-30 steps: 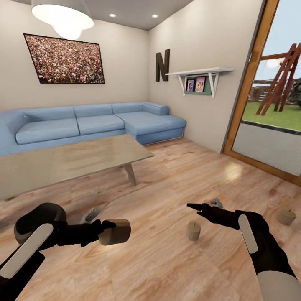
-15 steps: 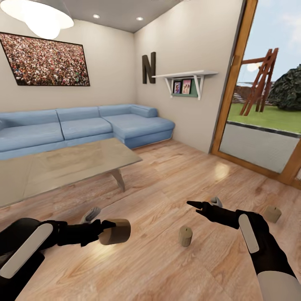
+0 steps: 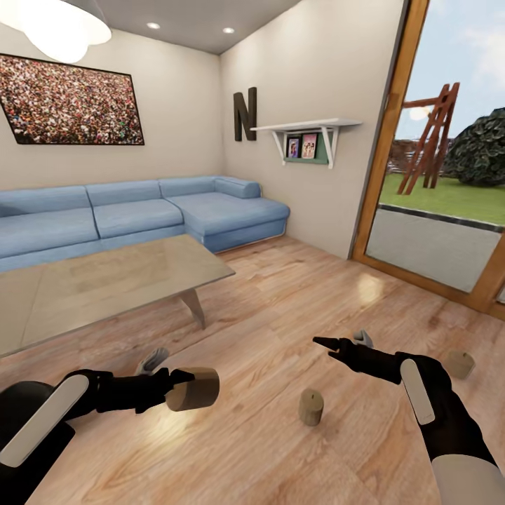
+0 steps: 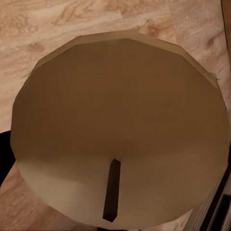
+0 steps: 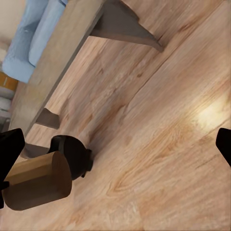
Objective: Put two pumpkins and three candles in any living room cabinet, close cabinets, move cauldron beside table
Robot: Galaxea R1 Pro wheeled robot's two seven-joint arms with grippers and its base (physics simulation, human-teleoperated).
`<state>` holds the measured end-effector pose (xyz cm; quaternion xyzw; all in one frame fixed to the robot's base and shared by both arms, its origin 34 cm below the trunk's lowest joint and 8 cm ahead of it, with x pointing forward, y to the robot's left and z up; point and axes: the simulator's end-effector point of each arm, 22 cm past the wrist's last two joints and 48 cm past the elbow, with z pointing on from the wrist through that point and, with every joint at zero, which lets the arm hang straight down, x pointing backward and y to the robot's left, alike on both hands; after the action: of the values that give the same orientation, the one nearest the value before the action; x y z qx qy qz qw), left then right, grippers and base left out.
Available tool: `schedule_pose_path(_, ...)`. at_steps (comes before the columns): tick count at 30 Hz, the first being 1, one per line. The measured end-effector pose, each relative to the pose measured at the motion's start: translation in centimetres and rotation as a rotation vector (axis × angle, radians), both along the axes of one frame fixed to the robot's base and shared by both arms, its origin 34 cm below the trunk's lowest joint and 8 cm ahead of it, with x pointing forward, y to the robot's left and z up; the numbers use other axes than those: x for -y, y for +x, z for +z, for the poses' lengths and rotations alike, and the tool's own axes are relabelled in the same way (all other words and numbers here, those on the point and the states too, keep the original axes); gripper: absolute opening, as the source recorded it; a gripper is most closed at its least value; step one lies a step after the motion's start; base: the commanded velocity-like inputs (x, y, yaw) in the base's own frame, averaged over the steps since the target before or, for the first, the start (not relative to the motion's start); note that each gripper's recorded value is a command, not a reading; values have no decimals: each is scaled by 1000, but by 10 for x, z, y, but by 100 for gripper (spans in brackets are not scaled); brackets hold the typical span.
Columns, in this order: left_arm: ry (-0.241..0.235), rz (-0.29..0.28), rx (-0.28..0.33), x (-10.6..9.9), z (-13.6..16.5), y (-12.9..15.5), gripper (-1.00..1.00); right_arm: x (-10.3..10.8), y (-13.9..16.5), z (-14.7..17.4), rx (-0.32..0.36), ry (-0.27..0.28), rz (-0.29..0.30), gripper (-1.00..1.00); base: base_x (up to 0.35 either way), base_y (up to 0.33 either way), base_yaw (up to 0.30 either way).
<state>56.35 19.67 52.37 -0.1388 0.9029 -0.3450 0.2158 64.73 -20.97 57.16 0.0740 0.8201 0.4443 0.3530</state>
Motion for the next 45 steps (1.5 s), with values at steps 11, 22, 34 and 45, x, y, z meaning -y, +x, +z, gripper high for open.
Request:
schedule_pose_path(11,1,0,0,0,0,0,-100,0,0,0,-1,-4,-1,100,111,-102,2)
schedule_pose_path(22,0,0,-1,0,0,0,-100,1,0,-1,-3,-5,-3,100,99,-257,141)
schedule_pose_path(34,2,0,3,0,1,0,-100,1,0,1,-1,-6,-3,100,174,-221,105)
schedule_pose_path(45,-1,0,3,0,2,0,-100,2,1,-3,-6,-19,-9,100,130,-165,4)
